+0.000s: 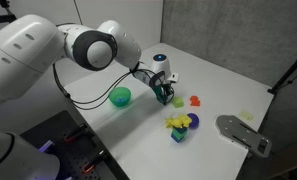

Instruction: Put the green toy in the green bowl

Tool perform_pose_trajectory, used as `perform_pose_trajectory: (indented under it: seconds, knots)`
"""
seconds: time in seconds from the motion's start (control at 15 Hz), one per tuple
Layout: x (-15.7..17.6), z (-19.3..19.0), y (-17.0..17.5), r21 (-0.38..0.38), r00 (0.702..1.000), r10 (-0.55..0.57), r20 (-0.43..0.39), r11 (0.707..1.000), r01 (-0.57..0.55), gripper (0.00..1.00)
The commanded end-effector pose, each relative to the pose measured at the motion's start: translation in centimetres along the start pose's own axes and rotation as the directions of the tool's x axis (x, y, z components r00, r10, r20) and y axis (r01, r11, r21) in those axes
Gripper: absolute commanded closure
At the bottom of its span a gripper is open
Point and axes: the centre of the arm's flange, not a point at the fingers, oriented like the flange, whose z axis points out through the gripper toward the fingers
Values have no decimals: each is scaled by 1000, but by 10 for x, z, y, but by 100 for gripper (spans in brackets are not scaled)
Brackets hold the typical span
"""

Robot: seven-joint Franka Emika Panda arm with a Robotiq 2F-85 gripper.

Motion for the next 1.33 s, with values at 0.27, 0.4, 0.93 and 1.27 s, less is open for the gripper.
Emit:
perform_pose_trajectory:
  seconds: [0.27, 0.4, 0.93, 1.27]
  knots:
    - [14, -63, 3, -3, 1000, 10, -4, 1000, -10, 66]
    - [11, -59, 9, -33, 999, 15, 29, 999, -14, 51]
    - [-13, -22, 13, 16, 989, 48, 141, 999, -51, 0]
    - [-22, -5, 10, 22, 987, 66, 147, 997, -70, 0]
